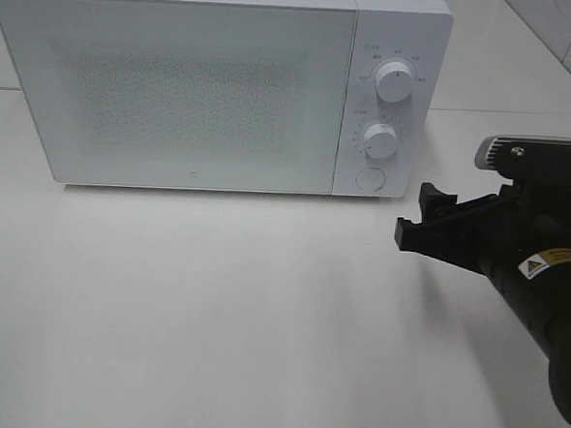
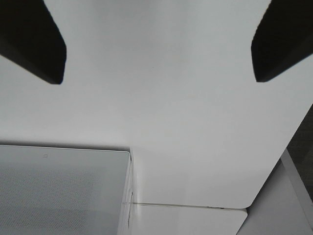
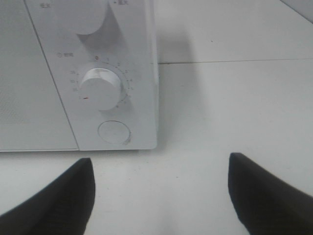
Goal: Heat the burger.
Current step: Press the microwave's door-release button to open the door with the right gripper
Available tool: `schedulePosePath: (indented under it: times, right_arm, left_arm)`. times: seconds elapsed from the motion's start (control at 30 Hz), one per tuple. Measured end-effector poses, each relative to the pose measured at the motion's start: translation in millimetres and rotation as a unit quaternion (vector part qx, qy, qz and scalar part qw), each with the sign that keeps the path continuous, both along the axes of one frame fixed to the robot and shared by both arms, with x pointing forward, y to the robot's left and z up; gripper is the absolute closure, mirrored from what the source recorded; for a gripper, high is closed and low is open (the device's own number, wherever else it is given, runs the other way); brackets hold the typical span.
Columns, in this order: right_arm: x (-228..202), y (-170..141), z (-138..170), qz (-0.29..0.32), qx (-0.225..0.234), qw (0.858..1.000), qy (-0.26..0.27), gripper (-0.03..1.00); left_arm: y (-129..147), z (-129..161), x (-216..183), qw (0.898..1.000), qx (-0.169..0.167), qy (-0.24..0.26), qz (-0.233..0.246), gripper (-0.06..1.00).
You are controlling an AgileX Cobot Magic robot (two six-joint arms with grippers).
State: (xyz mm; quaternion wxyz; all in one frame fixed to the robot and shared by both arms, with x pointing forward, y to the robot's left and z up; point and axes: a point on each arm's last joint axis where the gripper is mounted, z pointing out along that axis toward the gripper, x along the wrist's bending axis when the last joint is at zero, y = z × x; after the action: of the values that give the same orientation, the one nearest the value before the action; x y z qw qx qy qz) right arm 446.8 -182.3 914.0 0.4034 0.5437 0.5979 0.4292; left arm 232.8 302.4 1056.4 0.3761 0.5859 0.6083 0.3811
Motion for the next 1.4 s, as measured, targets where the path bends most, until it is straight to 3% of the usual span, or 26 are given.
schedulePosePath:
  times: [0.53, 0.6, 0.7, 0.77, 0.8, 0.83, 0.87, 0.9, 0.93, 1.0, 1.03, 1.07, 1.1, 1.13, 1.17, 1.2, 1.27, 1.3, 1.33, 1.37, 1.4]
  right_arm:
    - [8.4, 39.6, -7.4, 0.014, 0.024, 1.000, 0.013, 0.25]
    - [8.9, 40.1, -9.0, 0.001, 0.058, 0.998, 0.021, 0.27]
    - [8.9, 40.0, -9.5, -0.005, 0.071, 0.997, 0.023, 0.29]
    - [9.0, 40.1, -11.0, -0.035, 0.152, 0.987, 0.034, 0.37]
    - [9.0, 40.1, -11.0, -0.035, 0.152, 0.987, 0.034, 0.37]
    - [9.0, 40.1, -11.0, -0.044, 0.178, 0.982, 0.037, 0.40]
    - [9.0, 40.1, -11.0, -0.063, 0.233, 0.970, 0.042, 0.48]
    - [9.0, 40.1, -11.0, -0.063, 0.233, 0.970, 0.042, 0.48]
    - [9.0, 40.1, -11.1, -0.081, 0.283, 0.954, 0.047, 0.56]
    - [9.0, 40.1, -11.1, -0.089, 0.306, 0.947, 0.049, 0.59]
    - [9.0, 40.1, -11.1, -0.108, 0.361, 0.925, 0.054, 0.69]
    - [9.0, 40.1, -11.1, -0.117, 0.387, 0.913, 0.056, 0.72]
    - [9.0, 40.1, -11.1, -0.117, 0.387, 0.913, 0.056, 0.72]
    - [9.0, 40.1, -11.1, -0.134, 0.435, 0.889, 0.060, 0.80]
    - [9.0, 40.1, -11.1, -0.134, 0.435, 0.889, 0.060, 0.80]
    - [9.0, 40.1, -11.6, -0.147, 0.468, 0.869, 0.064, 0.83]
    - [9.0, 40.2, -12.4, -0.152, 0.480, 0.861, 0.066, 0.89]
    - [8.9, 40.2, -15.8, -0.165, 0.506, 0.844, 0.072, 0.93]
    - [8.9, 40.2, -15.8, -0.165, 0.506, 0.844, 0.072, 0.93]
    - [8.6, 40.6, -20.4, -0.184, 0.536, 0.820, 0.084, 0.96]
    - [8.2, 40.8, -23.1, -0.194, 0.550, 0.807, 0.091, 0.97]
  left_arm:
    - [0.0, 0.0, 0.0, 1.000, 0.000, 0.000, 0.000, -0.03]
    - [0.0, 0.0, 0.0, 1.000, 0.000, 0.000, 0.000, -0.03]
    - [0.0, 0.0, 0.0, 1.000, 0.000, 0.000, 0.000, -0.03]
    - [0.0, 0.0, 0.0, 1.000, 0.000, 0.000, 0.000, -0.03]
    - [0.0, 0.0, 0.0, 1.000, 0.000, 0.000, 0.000, -0.03]
    - [0.0, 0.0, 0.0, 1.000, 0.000, 0.000, 0.000, -0.03]
    - [0.0, 0.0, 0.0, 1.000, 0.000, 0.000, 0.000, -0.03]
    - [0.0, 0.0, 0.0, 1.000, 0.000, 0.000, 0.000, -0.03]
    - [0.0, 0.0, 0.0, 1.000, 0.000, 0.000, 0.000, -0.03]
    - [0.0, 0.0, 0.0, 1.000, 0.000, 0.000, 0.000, -0.03]
    - [0.0, 0.0, 0.0, 1.000, 0.000, 0.000, 0.000, -0.03]
    - [0.0, 0.0, 0.0, 1.000, 0.000, 0.000, 0.000, -0.03]
    - [0.0, 0.0, 0.0, 1.000, 0.000, 0.000, 0.000, -0.03]
    - [0.0, 0.0, 0.0, 1.000, 0.000, 0.000, 0.000, -0.03]
    - [0.0, 0.0, 0.0, 1.000, 0.000, 0.000, 0.000, -0.03]
    - [0.0, 0.0, 0.0, 1.000, 0.000, 0.000, 0.000, -0.03]
    - [0.0, 0.0, 0.0, 1.000, 0.000, 0.000, 0.000, -0.03]
    - [0.0, 0.0, 0.0, 1.000, 0.000, 0.000, 0.000, -0.03]
    - [0.0, 0.0, 0.0, 1.000, 0.000, 0.000, 0.000, -0.03]
    - [0.0, 0.0, 0.0, 1.000, 0.000, 0.000, 0.000, -0.03]
    - [0.0, 0.0, 0.0, 1.000, 0.000, 0.000, 0.000, -0.03]
